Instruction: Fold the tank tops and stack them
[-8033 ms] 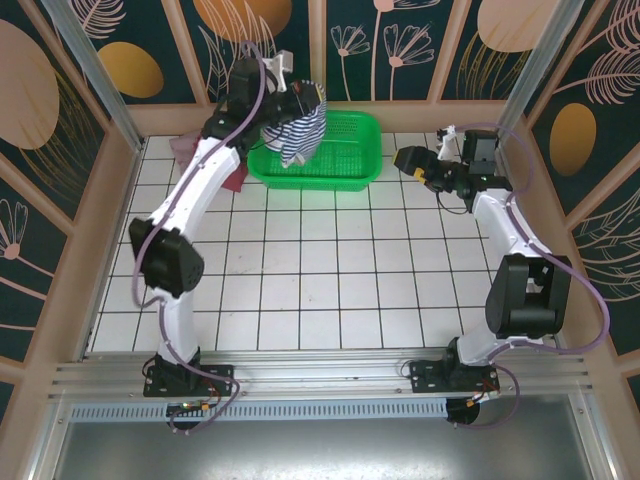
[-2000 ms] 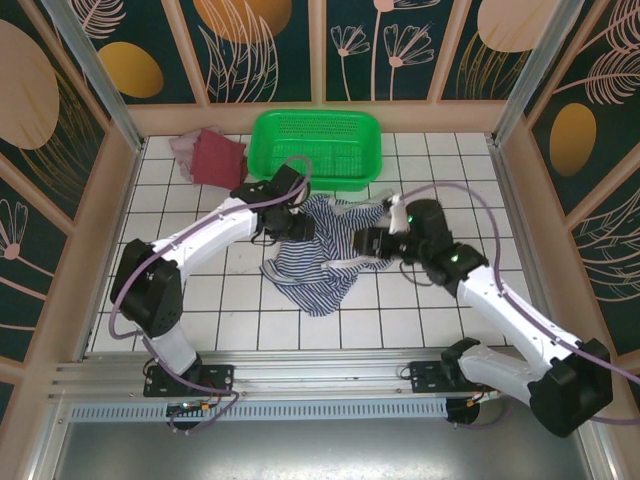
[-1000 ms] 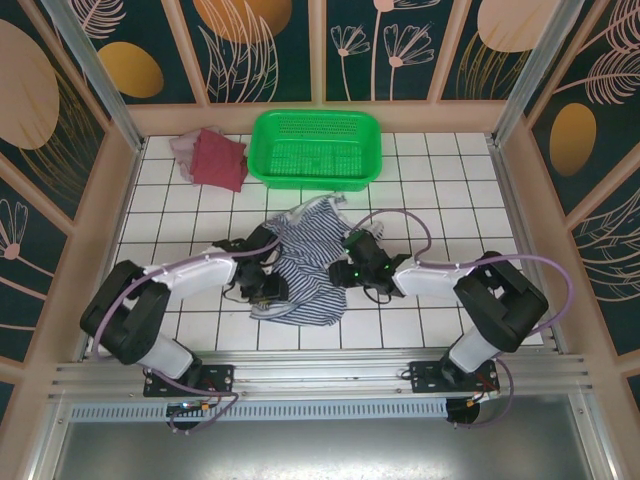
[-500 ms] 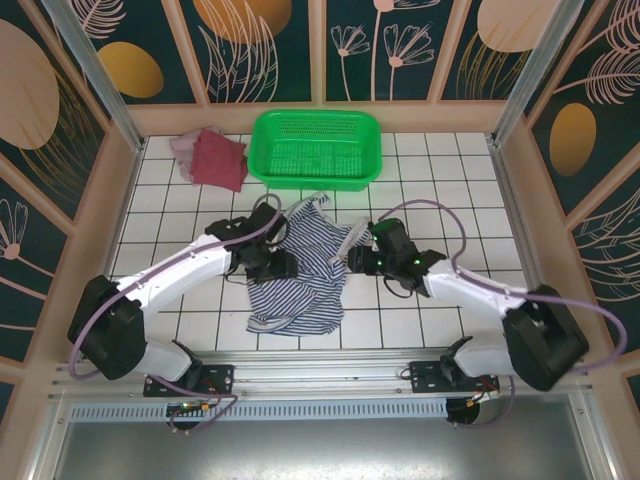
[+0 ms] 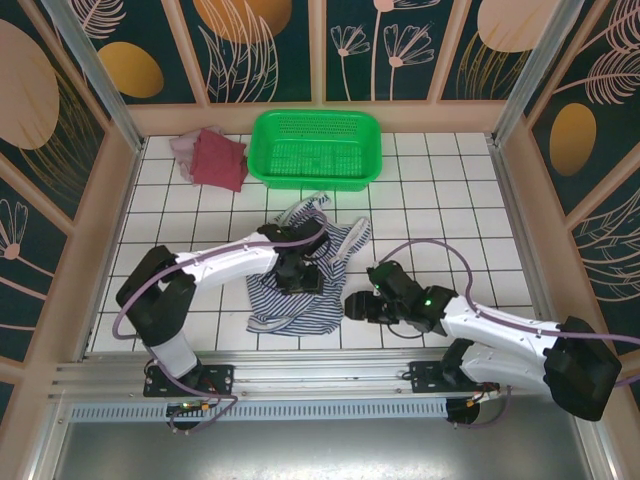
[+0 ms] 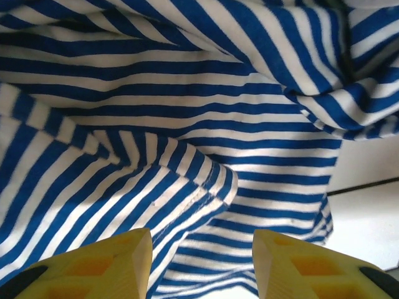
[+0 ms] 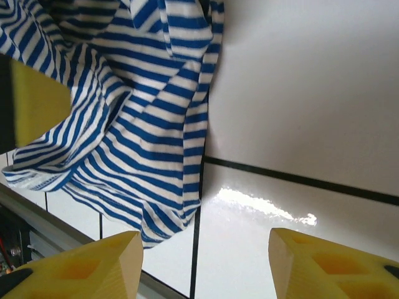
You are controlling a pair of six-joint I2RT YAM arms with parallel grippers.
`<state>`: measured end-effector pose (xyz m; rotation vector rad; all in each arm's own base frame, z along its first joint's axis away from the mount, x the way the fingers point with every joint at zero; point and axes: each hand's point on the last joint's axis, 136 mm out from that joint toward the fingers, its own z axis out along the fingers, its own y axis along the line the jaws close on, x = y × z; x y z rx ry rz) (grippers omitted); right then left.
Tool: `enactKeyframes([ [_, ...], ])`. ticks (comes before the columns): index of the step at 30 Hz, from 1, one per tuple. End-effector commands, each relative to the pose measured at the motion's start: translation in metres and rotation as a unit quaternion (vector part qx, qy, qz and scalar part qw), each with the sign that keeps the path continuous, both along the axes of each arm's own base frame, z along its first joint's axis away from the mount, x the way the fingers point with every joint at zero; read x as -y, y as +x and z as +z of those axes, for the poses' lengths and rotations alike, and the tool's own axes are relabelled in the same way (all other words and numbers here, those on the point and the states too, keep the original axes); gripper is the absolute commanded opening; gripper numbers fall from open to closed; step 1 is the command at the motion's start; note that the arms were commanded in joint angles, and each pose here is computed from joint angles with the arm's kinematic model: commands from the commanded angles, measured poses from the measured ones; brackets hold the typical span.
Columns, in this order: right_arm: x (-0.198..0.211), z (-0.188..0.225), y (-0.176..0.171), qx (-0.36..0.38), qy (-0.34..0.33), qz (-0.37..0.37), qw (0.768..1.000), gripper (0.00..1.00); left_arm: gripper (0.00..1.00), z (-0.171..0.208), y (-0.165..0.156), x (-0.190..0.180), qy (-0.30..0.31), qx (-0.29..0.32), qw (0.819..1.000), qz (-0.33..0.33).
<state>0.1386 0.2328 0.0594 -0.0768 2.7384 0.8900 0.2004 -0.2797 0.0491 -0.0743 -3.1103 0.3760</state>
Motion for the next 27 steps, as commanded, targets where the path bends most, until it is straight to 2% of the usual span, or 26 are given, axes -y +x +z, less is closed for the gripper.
enactKeyframes([
  [1, -0.005, -0.004, -0.008, -0.017, 0.015, -0.004, 1.000, 0.57, 0.47, -0.009, 0.008, 0.004, 0.016, 0.010, 1.000, 0.020],
  [5, -0.008, -0.009, -0.014, -0.022, 0.017, 0.005, 1.000, 0.57, 0.46, -0.008, 0.020, 0.024, -0.013, 0.022, 0.999, 0.034],
  [8, -0.009, -0.010, -0.016, -0.025, 0.020, 0.010, 0.999, 0.58, 0.47, -0.016, 0.018, 0.030, -0.002, 0.016, 1.000, 0.024],
  [12, -0.009, -0.010, -0.018, -0.026, 0.020, 0.016, 0.999, 0.57, 0.43, -0.030, 0.008, 0.018, 0.025, 0.002, 1.000, 0.017],
  [22, -0.005, -0.007, -0.021, -0.027, 0.018, 0.019, 0.999, 0.57, 0.38, -0.029, 0.006, -0.007, 0.100, 0.002, 0.995, -0.023],
  [27, -0.006, -0.006, -0.019, -0.024, 0.023, 0.014, 0.999, 0.57, 0.37, -0.036, 0.007, 0.008, 0.074, -0.005, 0.997, -0.026],
])
